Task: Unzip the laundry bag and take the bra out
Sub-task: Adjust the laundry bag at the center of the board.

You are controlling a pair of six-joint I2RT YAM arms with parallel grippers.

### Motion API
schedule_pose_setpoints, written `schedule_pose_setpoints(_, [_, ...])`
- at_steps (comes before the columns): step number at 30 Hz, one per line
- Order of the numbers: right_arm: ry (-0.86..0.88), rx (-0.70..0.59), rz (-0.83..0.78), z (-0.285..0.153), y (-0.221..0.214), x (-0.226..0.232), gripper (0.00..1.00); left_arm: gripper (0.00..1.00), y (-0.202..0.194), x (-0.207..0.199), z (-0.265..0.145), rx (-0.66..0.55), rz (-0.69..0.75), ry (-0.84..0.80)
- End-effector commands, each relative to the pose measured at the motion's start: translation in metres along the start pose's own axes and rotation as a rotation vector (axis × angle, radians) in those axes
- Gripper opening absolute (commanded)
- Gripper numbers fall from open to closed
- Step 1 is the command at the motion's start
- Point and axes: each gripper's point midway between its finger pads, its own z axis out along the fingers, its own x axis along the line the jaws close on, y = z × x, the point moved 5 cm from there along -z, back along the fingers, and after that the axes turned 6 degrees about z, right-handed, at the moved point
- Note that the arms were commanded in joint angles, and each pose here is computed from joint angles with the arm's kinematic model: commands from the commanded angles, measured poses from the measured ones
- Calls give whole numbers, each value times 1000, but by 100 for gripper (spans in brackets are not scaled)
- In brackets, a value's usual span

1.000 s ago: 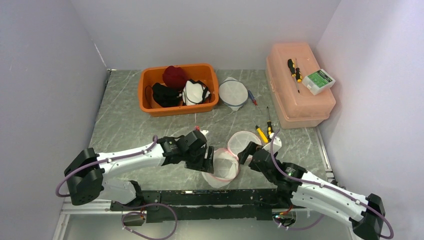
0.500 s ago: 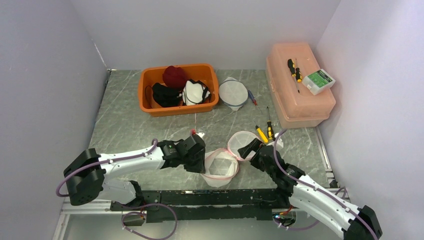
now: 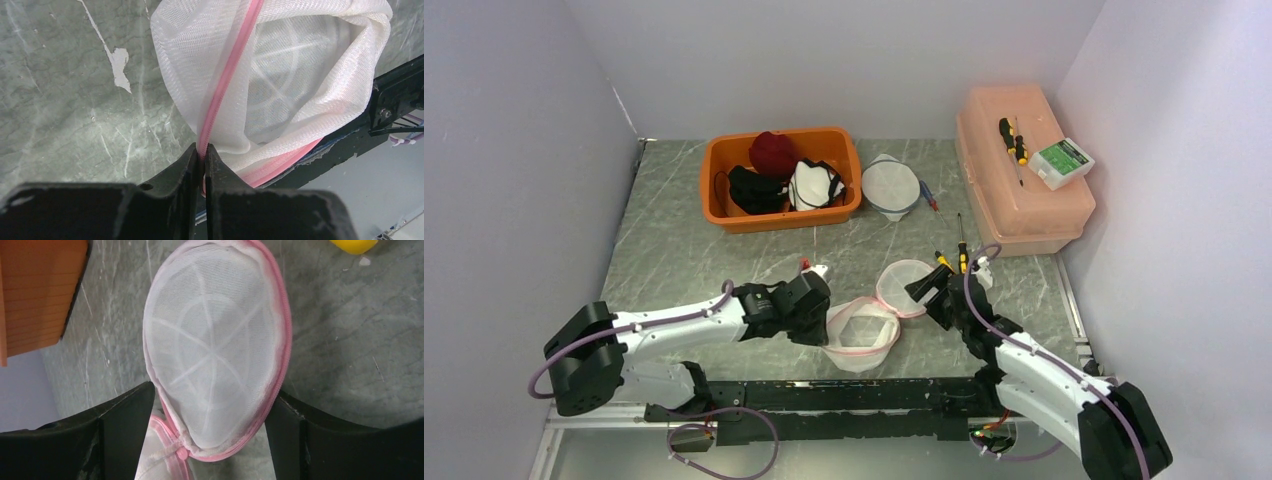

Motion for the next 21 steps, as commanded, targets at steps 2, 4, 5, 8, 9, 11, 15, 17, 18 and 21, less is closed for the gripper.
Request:
schedule_pose_setpoints(2, [8,17,-16,9,3,-1,61,10,4,2,-5,-53,2,3])
schedule_pose_setpoints(4, [17,10,-51,10,5,2,40,9,4,3,-6,-55,6,9])
schedule_pose_setpoints(5, [25,-3,-81,9,8,4,31,9,3,4,-6,-56,10,7])
schedule_pose_setpoints(8, [104,-57,-208,-4,21,26,0,5,4,5,-9,-75,11,5])
schedule_pose_setpoints(9, [135,-85,-248,-11,26,35,0,4,5,6,-10,-85,8,7])
schedule_pose_setpoints(11, [173,-112,-323,-26,34,48,0,3,8,6,-13,-109,8,11])
schedule_pose_setpoints(15, [329,-163,-464,-63,45,84,0,3,29,1,-23,-195,37,37])
schedule_pose_setpoints(17, [403,-197,-515,-82,49,102,0,3,43,-1,-30,-237,64,70])
schedule_pose_setpoints(18, [423,-210,-537,-90,52,109,0,3,51,-3,-34,-260,78,87])
schedule_pose_setpoints(21, [494,-245,-623,-114,55,134,0,3,77,-7,-48,-337,117,150])
